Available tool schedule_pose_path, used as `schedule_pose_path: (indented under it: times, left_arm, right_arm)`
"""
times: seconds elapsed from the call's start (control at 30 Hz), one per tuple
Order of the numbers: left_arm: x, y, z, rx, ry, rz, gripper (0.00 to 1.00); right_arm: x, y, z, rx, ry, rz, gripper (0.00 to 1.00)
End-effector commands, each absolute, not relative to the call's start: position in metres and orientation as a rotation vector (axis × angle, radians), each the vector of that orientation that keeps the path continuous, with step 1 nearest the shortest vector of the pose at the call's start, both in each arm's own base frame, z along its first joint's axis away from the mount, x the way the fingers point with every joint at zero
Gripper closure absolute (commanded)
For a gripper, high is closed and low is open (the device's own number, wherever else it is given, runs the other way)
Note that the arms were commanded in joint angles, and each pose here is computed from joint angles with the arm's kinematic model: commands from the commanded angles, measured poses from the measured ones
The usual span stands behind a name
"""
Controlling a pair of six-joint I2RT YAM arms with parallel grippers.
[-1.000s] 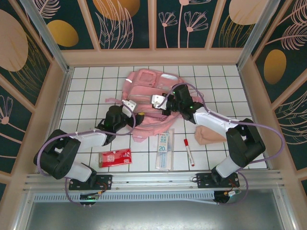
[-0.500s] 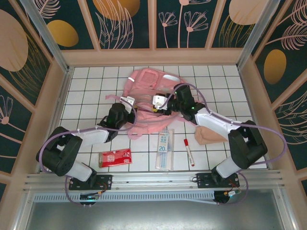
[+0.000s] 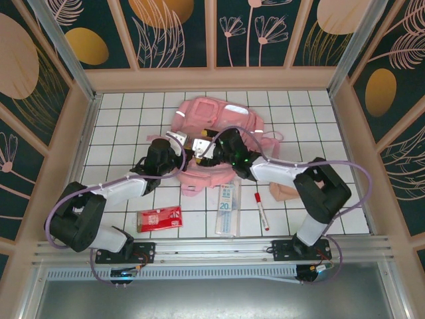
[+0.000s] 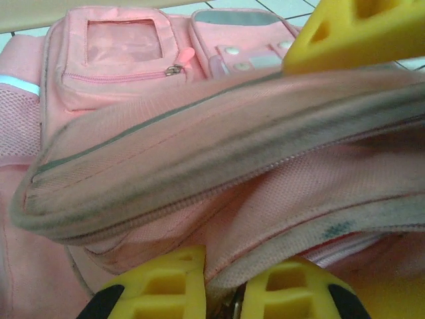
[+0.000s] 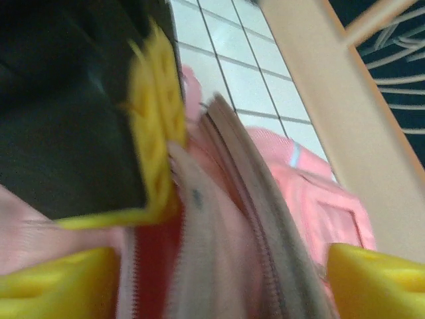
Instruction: Pack the student bag
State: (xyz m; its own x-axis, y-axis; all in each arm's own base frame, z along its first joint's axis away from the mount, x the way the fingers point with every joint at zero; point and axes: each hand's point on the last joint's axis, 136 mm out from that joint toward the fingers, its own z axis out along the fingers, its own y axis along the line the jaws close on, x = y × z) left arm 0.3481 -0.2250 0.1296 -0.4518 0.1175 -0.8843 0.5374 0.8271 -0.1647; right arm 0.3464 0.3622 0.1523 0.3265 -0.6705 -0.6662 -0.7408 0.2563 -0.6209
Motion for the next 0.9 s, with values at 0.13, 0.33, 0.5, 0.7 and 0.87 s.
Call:
schedule_pose_path:
  times: [0.13, 0.33, 0.5, 0.7, 0.87]
  left_arm:
    - [0.35, -0.222, 0.169, 0.402, 1.849, -0.551, 0.9]
    - [0.37, -0.182, 0.148, 0.243, 1.908, -0.302, 0.53]
    - [0.382, -0.152, 0.131, 0.13, 1.983, -0.14, 0.41]
    - [0.389, -0.091, 0.112, -0.18, 2.094, -0.22, 0.28]
    - [0.39, -0.091, 0.117, -0.119, 2.149, -0.242, 0.29]
  right_arm:
    - [0.373, 0.35, 0.165, -1.401, 1.385, -0.074, 1.0]
    - [0.345, 0.338, 0.201, -1.429, 1.22, 0.111, 1.0]
    - [0.333, 0.322, 0.228, -1.475, 1.128, 0.179, 1.0]
    - [0.317, 0.311, 0.209, -1.657, 1.044, 0.114, 1.0]
    - [0.321, 0.308, 0.202, -1.617, 1.07, 0.061, 1.0]
